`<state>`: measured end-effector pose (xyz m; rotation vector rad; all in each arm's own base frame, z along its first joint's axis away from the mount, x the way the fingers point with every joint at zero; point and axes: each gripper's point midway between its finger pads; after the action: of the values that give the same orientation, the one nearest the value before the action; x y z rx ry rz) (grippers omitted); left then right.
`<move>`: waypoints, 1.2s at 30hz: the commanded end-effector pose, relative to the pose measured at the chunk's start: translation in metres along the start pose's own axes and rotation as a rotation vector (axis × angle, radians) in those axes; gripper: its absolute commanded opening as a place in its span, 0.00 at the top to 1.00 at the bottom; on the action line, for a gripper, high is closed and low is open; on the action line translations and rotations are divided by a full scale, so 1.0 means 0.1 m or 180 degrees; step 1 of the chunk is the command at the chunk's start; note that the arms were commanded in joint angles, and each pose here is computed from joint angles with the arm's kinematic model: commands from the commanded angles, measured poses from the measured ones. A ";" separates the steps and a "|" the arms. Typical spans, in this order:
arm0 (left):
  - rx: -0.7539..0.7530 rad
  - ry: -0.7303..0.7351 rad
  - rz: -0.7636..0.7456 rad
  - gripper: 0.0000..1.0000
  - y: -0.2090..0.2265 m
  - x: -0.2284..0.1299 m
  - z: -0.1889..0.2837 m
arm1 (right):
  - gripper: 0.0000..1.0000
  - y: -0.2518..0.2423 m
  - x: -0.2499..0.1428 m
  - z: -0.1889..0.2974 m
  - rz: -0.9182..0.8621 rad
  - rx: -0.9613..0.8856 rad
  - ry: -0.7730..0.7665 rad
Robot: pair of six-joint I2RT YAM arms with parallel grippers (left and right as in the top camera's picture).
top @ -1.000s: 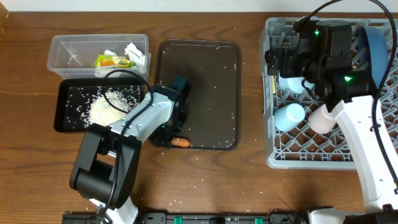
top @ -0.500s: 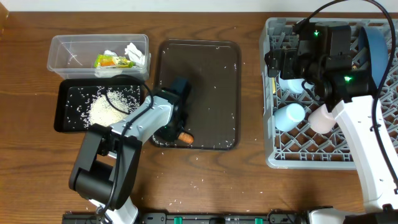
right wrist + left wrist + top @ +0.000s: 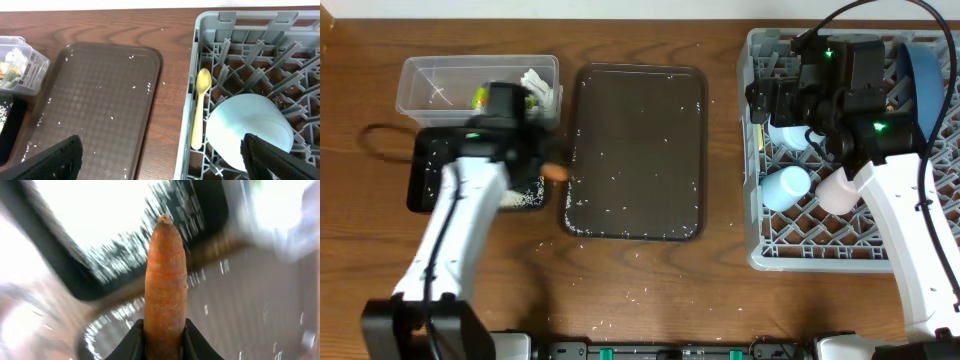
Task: Sort waste into correct bins and load items into the dishwasher rack
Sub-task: 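Carry carrot left and drop it onto rice on black tray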
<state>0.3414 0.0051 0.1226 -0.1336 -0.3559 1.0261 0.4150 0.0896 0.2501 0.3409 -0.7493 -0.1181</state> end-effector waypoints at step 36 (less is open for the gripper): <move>0.0766 -0.0360 0.0539 0.50 0.80 0.63 -0.32 | 0.01 0.05 0.08 0.00 0.0009 0.0066 -0.0102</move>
<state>0.3145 0.0956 0.0518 0.1265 -0.2286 1.2474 0.4201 0.0905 0.2558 0.3483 -0.7796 -0.1141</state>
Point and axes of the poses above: each gripper's point midway between its finger pads, its own z axis back along the fingers, its own y axis along the line the jaws close on, x = y × z, and after that the axes turned 11 degrees about -z, right-handed
